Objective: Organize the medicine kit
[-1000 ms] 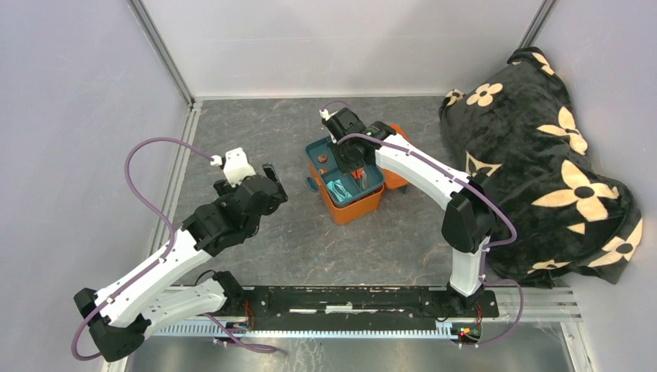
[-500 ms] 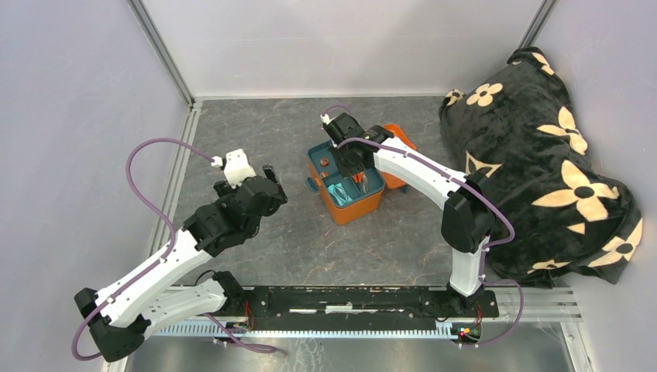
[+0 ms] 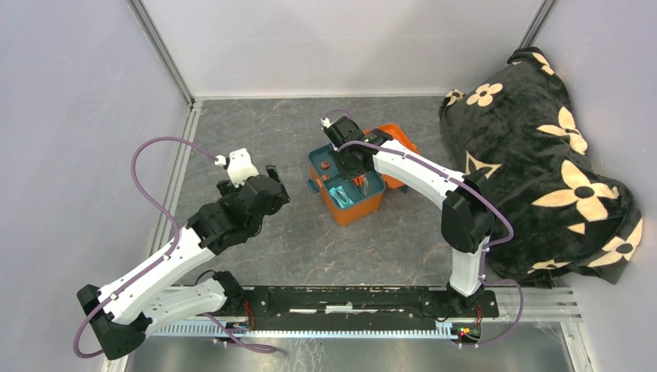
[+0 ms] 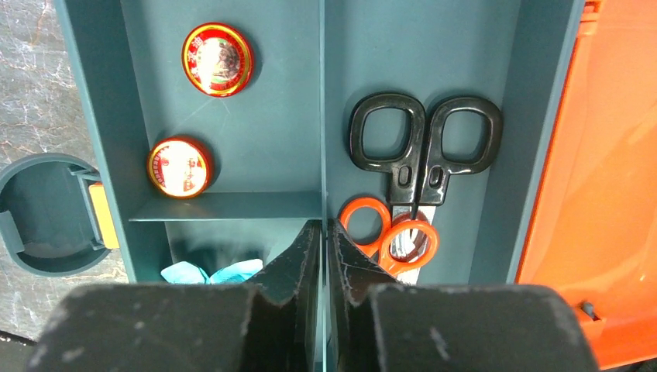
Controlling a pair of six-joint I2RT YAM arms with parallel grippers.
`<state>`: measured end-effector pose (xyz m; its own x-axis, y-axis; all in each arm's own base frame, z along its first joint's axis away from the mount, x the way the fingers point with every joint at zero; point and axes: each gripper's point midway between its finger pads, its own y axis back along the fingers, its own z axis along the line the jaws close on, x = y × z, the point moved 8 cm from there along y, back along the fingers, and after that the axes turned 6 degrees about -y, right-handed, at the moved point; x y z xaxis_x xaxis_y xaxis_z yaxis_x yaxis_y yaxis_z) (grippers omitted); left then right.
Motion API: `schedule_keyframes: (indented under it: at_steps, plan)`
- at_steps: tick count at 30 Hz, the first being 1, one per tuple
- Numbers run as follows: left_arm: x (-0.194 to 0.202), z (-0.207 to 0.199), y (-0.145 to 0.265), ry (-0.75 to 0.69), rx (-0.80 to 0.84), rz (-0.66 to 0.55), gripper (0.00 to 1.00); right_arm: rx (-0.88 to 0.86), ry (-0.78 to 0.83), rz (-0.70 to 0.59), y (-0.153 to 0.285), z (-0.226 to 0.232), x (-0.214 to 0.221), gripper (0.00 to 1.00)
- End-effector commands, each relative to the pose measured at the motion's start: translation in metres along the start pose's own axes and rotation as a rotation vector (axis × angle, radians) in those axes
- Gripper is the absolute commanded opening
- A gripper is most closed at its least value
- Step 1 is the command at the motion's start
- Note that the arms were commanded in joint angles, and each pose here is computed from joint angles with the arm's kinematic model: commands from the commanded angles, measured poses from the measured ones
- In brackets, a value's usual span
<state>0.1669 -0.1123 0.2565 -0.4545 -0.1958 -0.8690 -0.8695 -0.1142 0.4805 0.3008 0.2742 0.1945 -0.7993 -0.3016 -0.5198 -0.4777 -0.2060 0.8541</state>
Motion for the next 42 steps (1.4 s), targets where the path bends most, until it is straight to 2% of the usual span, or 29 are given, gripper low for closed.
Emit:
schedule_keyframes:
  at_steps: [1, 9, 20, 27, 32, 38, 42]
  plan:
    - [-0.008, -0.005, 0.001, 0.063, 0.028, -0.036, 1.0, -0.004, 0.001, 0.001, -0.002, 0.001, 0.001, 0.17]
    - [-0.009, -0.005, 0.004, 0.062, 0.04, -0.033, 1.0, -0.044, -0.006, -0.04, 0.012, 0.002, -0.01, 0.24]
    - [-0.01, -0.012, 0.003, 0.063, 0.066, -0.019, 1.0, -0.156, 0.003, -0.221, 0.07, -0.007, -0.045, 0.3]
    - [-0.005, -0.025, -0.003, 0.06, 0.149, -0.002, 1.0, -0.117, -0.131, -0.386, 0.092, -0.075, -0.044, 0.34]
    - [-0.008, -0.041, -0.016, 0.069, 0.258, 0.032, 1.0, 0.074, -0.247, -0.456, 0.095, -0.134, -0.033, 0.47]
    - [-0.005, -0.047, -0.052, 0.128, 0.398, 0.136, 1.0, 0.267, -0.38, -0.415, 0.071, -0.202, -0.018, 0.49]
    - [-0.006, -0.055, -0.058, 0.112, 0.469, 0.152, 1.0, 0.286, -0.431, -0.353, 0.043, -0.233, -0.008, 0.49]
